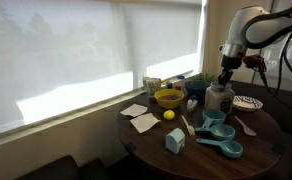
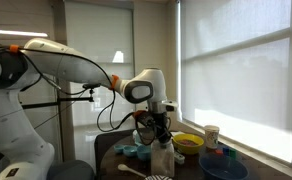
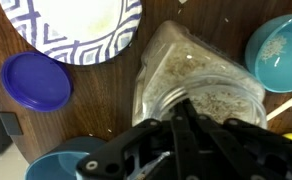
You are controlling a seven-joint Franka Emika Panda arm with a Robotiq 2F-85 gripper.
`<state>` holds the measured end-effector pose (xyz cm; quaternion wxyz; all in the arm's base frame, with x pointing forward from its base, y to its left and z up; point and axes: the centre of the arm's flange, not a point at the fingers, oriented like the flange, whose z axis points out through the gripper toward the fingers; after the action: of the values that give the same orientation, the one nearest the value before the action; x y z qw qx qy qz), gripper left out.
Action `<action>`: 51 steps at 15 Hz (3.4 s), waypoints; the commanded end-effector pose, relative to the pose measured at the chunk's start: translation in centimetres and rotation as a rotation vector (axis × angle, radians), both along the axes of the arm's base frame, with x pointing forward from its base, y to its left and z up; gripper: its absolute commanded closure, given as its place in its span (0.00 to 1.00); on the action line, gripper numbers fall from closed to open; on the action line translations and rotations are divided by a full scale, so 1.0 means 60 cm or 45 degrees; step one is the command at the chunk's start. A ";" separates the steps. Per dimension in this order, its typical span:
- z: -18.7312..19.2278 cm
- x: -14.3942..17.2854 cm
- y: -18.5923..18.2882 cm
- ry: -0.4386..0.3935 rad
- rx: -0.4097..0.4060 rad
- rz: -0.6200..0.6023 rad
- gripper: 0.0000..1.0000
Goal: Pick up three pinches of sugar from the sugar jar and put each pinch into a different blue scoop of the three blue scoops on the table
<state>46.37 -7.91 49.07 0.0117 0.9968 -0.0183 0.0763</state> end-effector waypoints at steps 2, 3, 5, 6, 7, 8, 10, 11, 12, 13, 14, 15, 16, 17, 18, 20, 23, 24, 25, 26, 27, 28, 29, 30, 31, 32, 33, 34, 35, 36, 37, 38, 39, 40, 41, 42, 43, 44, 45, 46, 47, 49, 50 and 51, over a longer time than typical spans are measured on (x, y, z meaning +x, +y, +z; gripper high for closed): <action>0.031 -0.007 0.012 -0.042 -0.010 -0.001 0.99; 0.044 -0.010 0.014 -0.062 -0.016 0.004 0.99; 0.080 -0.017 0.022 -0.115 -0.013 0.027 0.99; 0.095 -0.018 0.027 -0.147 -0.028 0.032 0.99; 0.115 -0.023 0.034 -0.177 -0.035 0.046 0.99; 0.132 -0.028 0.043 -0.203 -0.033 0.066 0.99; 0.159 -0.039 0.071 -0.237 -0.016 0.151 0.99; 0.167 -0.045 0.090 -0.237 -0.003 0.207 0.99; 0.170 -0.051 0.112 -0.230 0.018 0.274 0.99; 0.171 -0.055 0.131 -0.216 0.035 0.335 0.99; 0.170 -0.060 0.154 -0.189 0.061 0.404 0.99; 0.166 -0.064 0.177 -0.160 0.087 0.467 0.99; 0.159 -0.068 0.200 -0.125 0.110 0.526 0.99; 0.149 -0.071 0.221 -0.087 0.126 0.587 0.99; 0.139 -0.074 0.242 -0.048 0.146 0.644 0.99; 0.116 -0.081 0.282 0.042 0.164 0.756 0.99; 0.078 -0.092 0.331 0.182 0.169 0.890 0.99; 0.067 -0.095 0.345 0.217 0.162 0.922 0.99; 0.057 -0.094 0.352 0.231 0.155 0.939 0.99; 0.073 -0.099 0.337 0.182 0.140 0.881 0.97; 0.063 -0.098 0.346 0.201 0.136 0.898 0.97; 0.057 -0.096 0.350 0.214 0.134 0.908 0.97; 0.053 -0.094 0.351 0.220 0.134 0.912 0.97; 0.052 -0.094 0.351 0.222 0.134 0.915 0.97; 0.052 -0.094 0.351 0.221 0.134 0.916 0.97; 0.052 -0.094 0.351 0.221 0.134 0.917 0.99; 0.042 -0.098 0.360 0.238 0.138 0.948 0.99; 0.032 -0.101 0.369 0.252 0.150 0.984 0.99; 0.021 -0.106 0.380 0.279 0.157 1.039 0.99; 0.011 -0.111 0.390 0.303 0.146 1.076 0.99; 0.002 -0.116 0.398 0.320 0.157 1.117 0.99; -0.010 -0.120 0.406 0.341 0.147 1.145 0.99; -0.019 -0.123 0.414 0.362 0.146 1.178 0.99; -0.031 -0.127 0.421 0.381 0.137 1.204 0.99; -0.044 -0.131 0.427 0.397 0.121 1.237 0.99; -0.057 -0.133 0.432 0.418 0.096 1.255 0.99; -0.068 -0.135 0.436 0.429 0.095 1.273 0.99; -0.080 -0.135 0.439 0.435 0.090 1.281 0.99; -0.085 -0.136 0.441 0.444 0.092 1.287 0.99; -0.092 -0.137 0.443 0.447 0.100 1.294 0.99; -0.096 -0.138 0.443 0.454 0.093 1.303 0.99; -0.104 -0.134 0.442 0.438 0.090 1.291 0.99; -0.105 -0.132 0.442 0.432 0.087 1.282 0.99; -0.107 -0.130 0.442 0.426 0.077 1.280 0.99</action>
<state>38.25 18.53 43.43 -0.0607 0.8819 0.4573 -0.0973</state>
